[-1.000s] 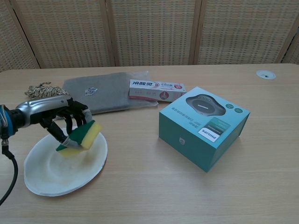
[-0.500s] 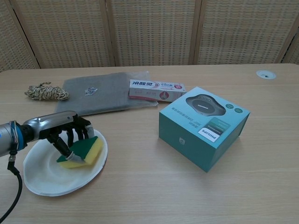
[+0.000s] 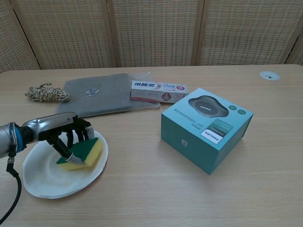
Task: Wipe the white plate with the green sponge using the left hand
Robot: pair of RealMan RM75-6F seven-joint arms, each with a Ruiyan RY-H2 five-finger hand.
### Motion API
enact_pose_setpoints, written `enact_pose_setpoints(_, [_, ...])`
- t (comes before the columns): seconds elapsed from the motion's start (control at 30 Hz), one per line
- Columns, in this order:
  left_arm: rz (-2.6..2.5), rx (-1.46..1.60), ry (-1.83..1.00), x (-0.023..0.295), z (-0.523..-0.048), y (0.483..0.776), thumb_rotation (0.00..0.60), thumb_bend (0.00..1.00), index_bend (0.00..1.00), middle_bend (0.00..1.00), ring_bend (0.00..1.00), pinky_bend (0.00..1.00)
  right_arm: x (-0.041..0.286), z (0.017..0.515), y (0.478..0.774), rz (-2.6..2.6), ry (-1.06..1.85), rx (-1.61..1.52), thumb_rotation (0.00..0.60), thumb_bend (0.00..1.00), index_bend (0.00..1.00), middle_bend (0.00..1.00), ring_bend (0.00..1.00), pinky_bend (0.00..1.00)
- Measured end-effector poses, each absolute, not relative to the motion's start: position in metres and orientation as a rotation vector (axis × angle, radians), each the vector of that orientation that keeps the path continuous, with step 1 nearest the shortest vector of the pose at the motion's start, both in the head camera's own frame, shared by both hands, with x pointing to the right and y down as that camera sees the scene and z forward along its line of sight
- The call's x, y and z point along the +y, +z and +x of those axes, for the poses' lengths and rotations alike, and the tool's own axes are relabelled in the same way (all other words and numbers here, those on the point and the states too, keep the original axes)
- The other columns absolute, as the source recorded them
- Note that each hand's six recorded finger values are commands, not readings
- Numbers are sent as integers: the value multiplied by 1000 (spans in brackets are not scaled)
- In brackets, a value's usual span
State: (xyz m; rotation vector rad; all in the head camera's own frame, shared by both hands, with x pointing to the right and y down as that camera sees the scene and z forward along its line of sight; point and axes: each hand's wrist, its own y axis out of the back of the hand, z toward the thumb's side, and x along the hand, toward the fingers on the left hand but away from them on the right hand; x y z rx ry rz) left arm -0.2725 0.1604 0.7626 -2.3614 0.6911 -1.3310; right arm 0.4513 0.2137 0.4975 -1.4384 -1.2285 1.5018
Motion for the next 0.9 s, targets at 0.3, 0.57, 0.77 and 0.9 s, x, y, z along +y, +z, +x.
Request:
enact_pose_setpoints(0.3, [-2324,763,-1214,130,-270,724,600,39,520,482,402,483,214,451,496,-1440,1495,-1234,600,0,0,0,0,0])
enact_pose_setpoints(0.57, [-2180,668,-1241,114,-281,715,600,39,521,482,402,483,213,452,495,-1445,1493,-1235,600,0,0,0,0,0])
enact_pose_setpoints(0.77, [-2053,512,-1326,119,-295,731,600,39,520,482,402,483,214,451,496,-1444,1497,-1233,600,0,0,0,0,0])
enact_pose_setpoints(0.9, [-2049,463,-1355,129,-293,746,600,40,520,482,402,483,213,451,496,-1443,1500,-1231,600,0,0,0,0,0])
